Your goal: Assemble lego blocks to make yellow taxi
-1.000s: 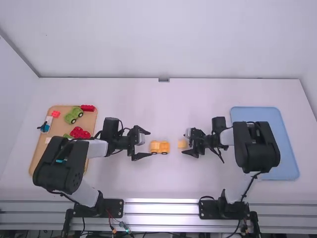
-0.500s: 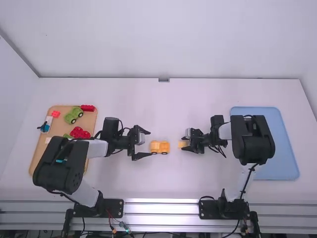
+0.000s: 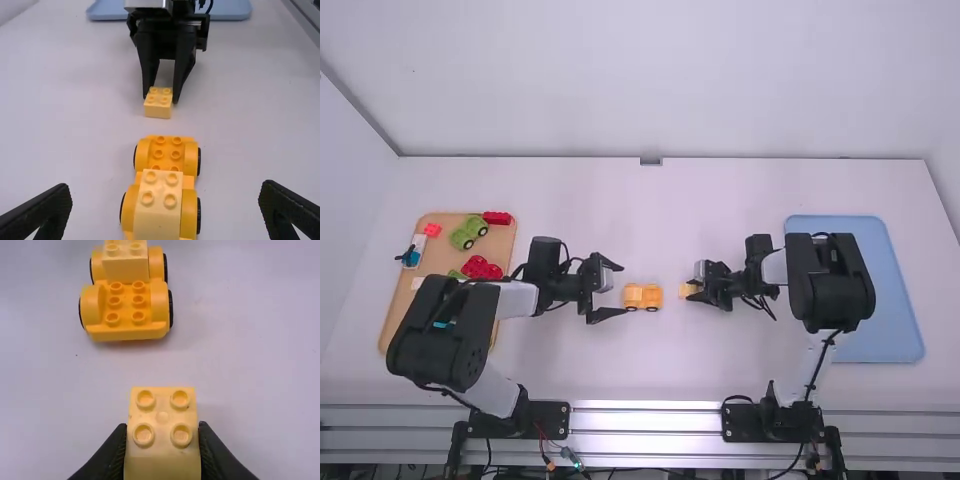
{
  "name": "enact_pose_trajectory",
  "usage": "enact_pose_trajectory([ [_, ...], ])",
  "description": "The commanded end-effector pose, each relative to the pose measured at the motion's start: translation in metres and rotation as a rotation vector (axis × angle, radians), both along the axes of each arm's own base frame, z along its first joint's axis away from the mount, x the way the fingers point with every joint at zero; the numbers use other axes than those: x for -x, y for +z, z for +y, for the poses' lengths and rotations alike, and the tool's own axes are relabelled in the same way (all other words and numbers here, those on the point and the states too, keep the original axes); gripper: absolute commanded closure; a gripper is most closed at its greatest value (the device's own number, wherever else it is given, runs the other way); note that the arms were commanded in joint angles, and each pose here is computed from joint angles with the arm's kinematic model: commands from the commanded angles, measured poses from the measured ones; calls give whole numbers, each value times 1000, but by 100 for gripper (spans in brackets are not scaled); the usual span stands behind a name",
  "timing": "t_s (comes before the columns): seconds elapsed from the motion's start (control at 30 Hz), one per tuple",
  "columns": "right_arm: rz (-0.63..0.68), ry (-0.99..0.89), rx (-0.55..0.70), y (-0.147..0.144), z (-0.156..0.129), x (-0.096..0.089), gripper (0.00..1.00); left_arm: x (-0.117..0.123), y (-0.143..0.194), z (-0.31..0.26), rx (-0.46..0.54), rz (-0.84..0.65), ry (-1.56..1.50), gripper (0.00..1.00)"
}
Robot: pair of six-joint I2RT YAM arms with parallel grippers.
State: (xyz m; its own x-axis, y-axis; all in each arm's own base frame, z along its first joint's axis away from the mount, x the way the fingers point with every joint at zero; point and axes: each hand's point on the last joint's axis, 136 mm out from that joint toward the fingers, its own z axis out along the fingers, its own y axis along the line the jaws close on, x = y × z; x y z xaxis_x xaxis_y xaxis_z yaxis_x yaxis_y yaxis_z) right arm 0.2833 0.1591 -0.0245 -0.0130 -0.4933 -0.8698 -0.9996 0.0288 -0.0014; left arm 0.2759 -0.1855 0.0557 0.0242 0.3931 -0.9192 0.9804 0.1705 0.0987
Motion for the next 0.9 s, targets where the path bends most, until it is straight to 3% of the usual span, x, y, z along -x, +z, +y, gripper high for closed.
enact_pose_trajectory([
  [0.0, 21, 2, -58, 14, 4, 6, 80, -2, -2, -1, -9, -2, 2, 1],
  [0.33, -50, 85, -71, 70, 30, 19, 82, -11, -41, -28, -16, 11, -76, 1],
  [0.6, -24, 86, -33, 64, 56, 18, 83, -17, -67, -46, -68, 91, -109, 1],
  [0.77, -17, 83, -4, 55, 63, 21, 84, -11, -71, -44, -89, 82, -147, 11],
  [0.87, -7, 100, 6, 51, 68, 25, 84, -6, -74, -42, -95, 61, -158, 22],
])
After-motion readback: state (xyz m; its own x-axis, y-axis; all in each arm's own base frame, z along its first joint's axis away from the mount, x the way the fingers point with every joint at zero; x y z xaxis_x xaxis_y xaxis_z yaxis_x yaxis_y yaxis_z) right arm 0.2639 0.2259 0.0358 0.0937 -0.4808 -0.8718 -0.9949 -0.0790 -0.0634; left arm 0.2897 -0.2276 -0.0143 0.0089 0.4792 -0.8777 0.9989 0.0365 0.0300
